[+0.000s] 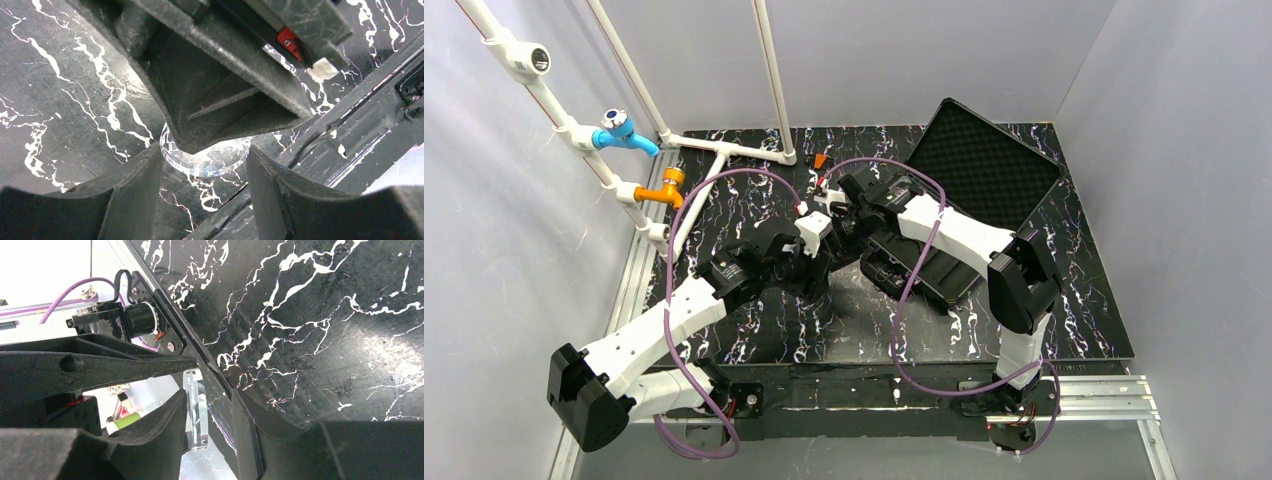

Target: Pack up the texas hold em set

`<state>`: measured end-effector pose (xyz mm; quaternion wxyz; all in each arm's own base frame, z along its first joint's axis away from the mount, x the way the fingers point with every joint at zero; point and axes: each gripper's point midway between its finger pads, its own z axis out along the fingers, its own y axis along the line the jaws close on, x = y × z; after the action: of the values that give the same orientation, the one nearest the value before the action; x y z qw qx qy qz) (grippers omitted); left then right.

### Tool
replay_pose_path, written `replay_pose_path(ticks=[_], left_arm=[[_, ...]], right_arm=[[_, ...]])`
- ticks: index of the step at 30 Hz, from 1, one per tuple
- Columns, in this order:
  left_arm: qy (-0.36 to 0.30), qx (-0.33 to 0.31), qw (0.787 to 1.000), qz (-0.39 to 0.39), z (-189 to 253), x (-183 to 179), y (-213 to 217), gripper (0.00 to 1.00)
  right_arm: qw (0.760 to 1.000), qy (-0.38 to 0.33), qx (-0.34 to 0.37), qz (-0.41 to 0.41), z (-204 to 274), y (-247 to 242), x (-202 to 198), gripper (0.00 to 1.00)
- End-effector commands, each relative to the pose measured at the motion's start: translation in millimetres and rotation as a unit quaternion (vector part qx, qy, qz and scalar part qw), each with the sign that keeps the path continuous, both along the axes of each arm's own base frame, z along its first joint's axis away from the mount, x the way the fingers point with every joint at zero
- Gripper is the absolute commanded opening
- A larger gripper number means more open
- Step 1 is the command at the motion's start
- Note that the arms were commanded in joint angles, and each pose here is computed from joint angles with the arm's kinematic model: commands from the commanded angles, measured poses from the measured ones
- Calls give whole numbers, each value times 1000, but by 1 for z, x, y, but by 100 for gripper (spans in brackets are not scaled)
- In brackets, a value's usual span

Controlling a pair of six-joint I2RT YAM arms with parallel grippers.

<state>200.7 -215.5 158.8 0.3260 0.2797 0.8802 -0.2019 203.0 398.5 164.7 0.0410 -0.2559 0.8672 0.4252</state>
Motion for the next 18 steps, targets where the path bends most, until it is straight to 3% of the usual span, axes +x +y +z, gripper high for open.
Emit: replay_pose_path(ticks=[1,5,13,16,18], left_arm=[[-10,-7,1000,-10,6,-2,-2,0],[-12,-7,1000,-9,6,-1,-2,0],[-14,-3,1000,-3,6,1,0,0],[-14,-1,1000,0,6,1,1,13],[-14,-1,1000,3,6,1,2,32]], right_arm=[[999,-1,31,20,17,13,-3,45],[999,5,33,25,15,14,-5,41],[998,15,49,30,18,18,-8,2],[998,14,51,30,19,19,-8,1],[998,12,52,29,20,19,-8,1]])
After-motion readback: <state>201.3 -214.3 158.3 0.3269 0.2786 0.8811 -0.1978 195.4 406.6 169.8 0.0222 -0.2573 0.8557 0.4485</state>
